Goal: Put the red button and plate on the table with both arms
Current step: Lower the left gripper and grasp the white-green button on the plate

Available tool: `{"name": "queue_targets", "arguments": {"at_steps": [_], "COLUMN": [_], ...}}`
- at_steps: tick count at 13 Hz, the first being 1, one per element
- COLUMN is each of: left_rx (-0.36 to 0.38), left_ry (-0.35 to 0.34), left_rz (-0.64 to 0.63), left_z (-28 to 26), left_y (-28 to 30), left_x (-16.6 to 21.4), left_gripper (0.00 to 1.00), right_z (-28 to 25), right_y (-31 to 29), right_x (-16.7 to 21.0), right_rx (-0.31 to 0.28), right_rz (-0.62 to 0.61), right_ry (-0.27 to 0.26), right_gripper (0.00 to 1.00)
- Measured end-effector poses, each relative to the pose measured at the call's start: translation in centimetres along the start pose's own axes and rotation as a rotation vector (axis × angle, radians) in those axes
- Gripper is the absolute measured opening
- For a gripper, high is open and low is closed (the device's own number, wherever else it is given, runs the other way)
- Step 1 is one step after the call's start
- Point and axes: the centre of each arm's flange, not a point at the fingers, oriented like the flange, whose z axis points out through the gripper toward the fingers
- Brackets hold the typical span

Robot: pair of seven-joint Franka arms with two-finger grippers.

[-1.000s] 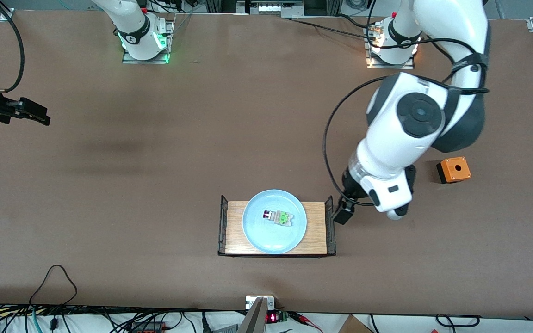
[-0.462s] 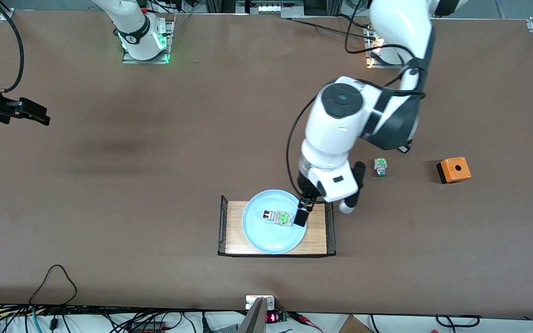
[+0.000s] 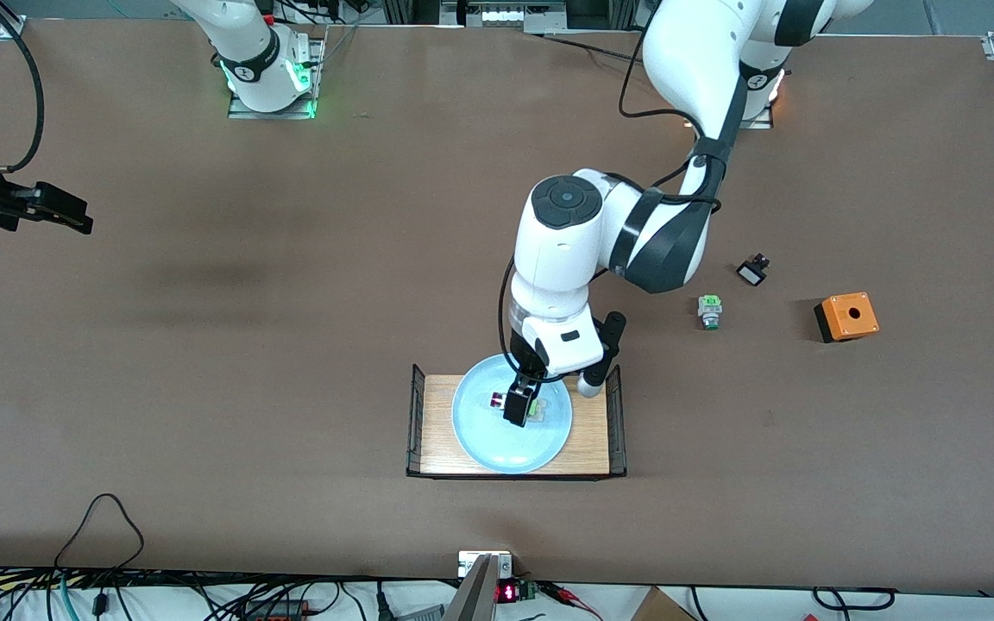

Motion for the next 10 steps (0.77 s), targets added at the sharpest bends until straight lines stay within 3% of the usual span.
{"name": "queue_targets", "arguments": {"at_steps": [10], "left_rx": [0.008], "left_ry": [0.036], "left_rz": [0.019], "left_z": [4.1], "left_y": [-1.2], "left_x": [-1.2], "left_gripper": [0.97], "right_z": [0.0], "right_y": [0.0], "right_x": [0.0], "right_rx": [0.000], "right_rz": [0.001], "right_ry": [0.000], "right_gripper": [1.00]}}
